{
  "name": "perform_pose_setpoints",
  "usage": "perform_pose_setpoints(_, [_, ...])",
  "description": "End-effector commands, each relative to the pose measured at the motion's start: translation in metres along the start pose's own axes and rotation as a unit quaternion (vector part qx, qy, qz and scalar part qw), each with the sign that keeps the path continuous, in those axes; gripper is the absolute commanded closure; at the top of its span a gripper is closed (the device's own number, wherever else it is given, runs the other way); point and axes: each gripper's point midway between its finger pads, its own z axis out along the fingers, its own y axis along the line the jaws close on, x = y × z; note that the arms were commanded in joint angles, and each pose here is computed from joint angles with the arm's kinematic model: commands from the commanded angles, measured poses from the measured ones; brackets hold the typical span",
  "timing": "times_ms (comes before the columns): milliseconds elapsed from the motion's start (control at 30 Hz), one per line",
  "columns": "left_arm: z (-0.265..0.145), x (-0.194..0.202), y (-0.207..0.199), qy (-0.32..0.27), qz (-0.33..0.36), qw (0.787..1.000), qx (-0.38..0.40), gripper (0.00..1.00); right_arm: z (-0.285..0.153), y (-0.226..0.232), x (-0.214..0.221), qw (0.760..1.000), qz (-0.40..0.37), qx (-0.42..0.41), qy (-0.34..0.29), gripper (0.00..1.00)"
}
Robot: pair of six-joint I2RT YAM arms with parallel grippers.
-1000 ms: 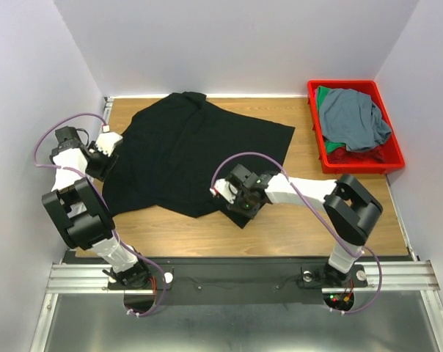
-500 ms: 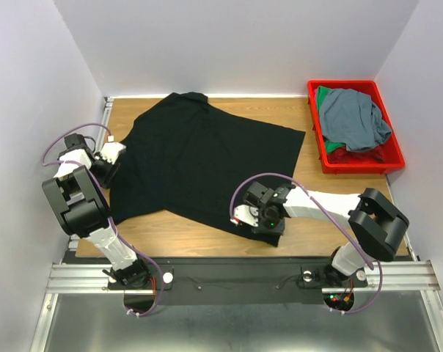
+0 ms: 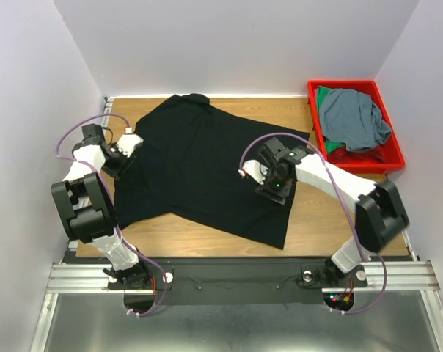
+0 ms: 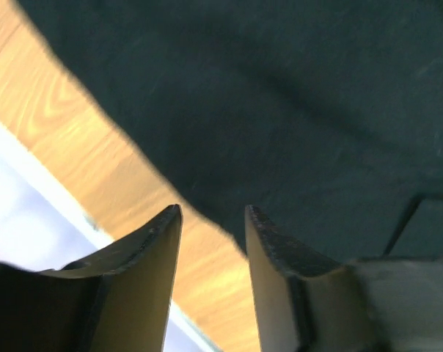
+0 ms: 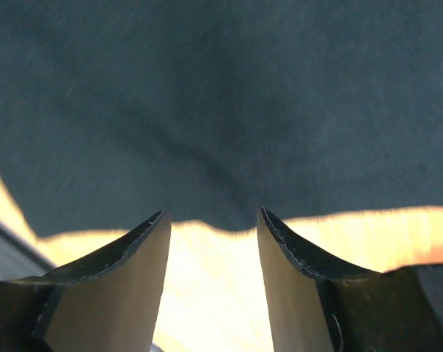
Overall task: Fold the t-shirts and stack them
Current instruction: Flatten the tshirt out
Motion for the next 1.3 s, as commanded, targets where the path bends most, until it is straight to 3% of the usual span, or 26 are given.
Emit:
perform_pose_setpoints(0, [0.016,0.022,-0.01,0.036,-0.014,0.999,0.011,0.51,0.033,-0.01,-0.007,0.999,0.052,-0.004,0.016,0.45])
perform_pose_setpoints(200, [0.019,0.08,-0.045,0.11,0.004,0.994,0.019,0.6,0.07,-0.048,0.015,0.991,0.115,0.015,0.062,0.48])
perform_pose_setpoints(333, [0.008,0.098,-0.062,0.121,0.015,0.992,0.015,0.61,0.078,-0.071,0.027,0.989,0.127,0.021,0.077,0.5])
perform_pose_setpoints(467, [-0.015,0.076,-0.069,0.073,0.035,0.996,0.024,0.52,0.064,-0.063,0.013,0.992,0.122,-0.005,0.042,0.48])
perform_pose_setpoints(500, [-0.025,0.054,-0.065,0.037,0.046,0.998,0.022,0.5,0.054,-0.059,0.001,0.992,0.124,-0.017,0.015,0.47])
perform_pose_setpoints(633, [-0.042,0.024,-0.082,0.014,0.101,0.994,0.046,0.5,0.033,-0.051,-0.014,0.991,0.131,-0.031,-0.023,0.45])
perform_pose_setpoints(967, [-0.008,0.032,-0.125,0.064,0.137,0.986,0.072,0.52,0.03,-0.055,-0.016,0.989,0.146,-0.019,-0.024,0.46])
perform_pose_setpoints(1267, [0.017,0.039,-0.131,0.088,0.148,0.983,0.068,0.53,0.03,-0.055,-0.014,0.988,0.15,-0.018,-0.02,0.46])
